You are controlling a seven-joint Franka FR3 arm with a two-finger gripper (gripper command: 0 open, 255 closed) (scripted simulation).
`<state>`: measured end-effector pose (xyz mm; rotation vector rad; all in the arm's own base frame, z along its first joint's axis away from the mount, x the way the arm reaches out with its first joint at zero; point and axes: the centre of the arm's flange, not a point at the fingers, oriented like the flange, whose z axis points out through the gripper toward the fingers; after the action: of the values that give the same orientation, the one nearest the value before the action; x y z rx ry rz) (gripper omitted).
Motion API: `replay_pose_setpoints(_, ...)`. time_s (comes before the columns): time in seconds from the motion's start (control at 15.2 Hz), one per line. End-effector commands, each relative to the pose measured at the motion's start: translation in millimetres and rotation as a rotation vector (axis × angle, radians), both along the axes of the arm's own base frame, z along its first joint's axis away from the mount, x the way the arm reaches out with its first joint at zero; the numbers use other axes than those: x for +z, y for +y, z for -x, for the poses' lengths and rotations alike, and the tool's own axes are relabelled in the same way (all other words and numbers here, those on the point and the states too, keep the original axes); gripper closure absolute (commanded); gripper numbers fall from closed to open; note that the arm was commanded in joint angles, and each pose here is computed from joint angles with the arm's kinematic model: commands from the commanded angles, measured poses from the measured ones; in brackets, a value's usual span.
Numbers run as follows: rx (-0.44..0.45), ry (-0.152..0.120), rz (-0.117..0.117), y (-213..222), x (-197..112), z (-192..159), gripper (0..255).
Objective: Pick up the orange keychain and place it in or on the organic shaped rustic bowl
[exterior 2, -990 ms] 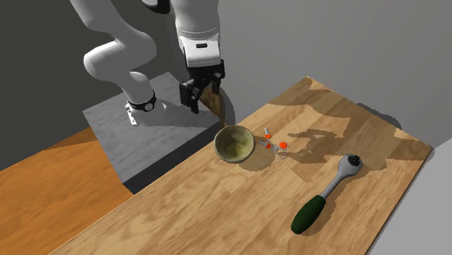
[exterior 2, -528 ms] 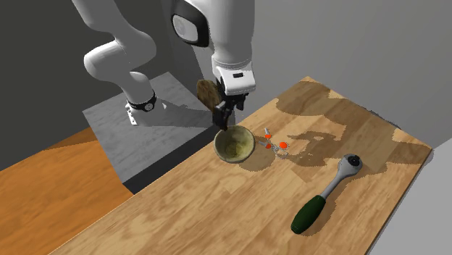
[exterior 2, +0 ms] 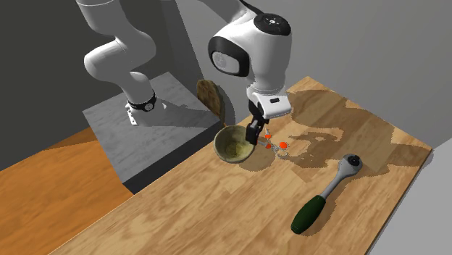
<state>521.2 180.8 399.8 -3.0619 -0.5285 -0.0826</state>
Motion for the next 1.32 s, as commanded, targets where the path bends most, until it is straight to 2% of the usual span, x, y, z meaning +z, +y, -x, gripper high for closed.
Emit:
replay_pose_setpoints(0.0, 0.010, -0.002, -0.010, 13.6, -14.2, -17.1, 0)
replay_pose_setpoints(0.13, 0.019, -0.003, -0.018, 25.3, -25.6, -30.0, 0)
replay_pose_setpoints(0.66, 0.019, -0.003, -0.018, 27.7, -65.5, -31.9, 0)
replay_pose_setpoints(1.12, 0.019, -0.003, -0.018, 27.7, -65.4, -32.0, 0)
replay_pose_setpoints(1.19, 0.019, -0.003, -0.018, 27.7, -65.4, -32.0, 255)
replay_pose_setpoints(1.25, 0.019, -0.003, -0.018, 27.7, -65.4, -32.0, 255)
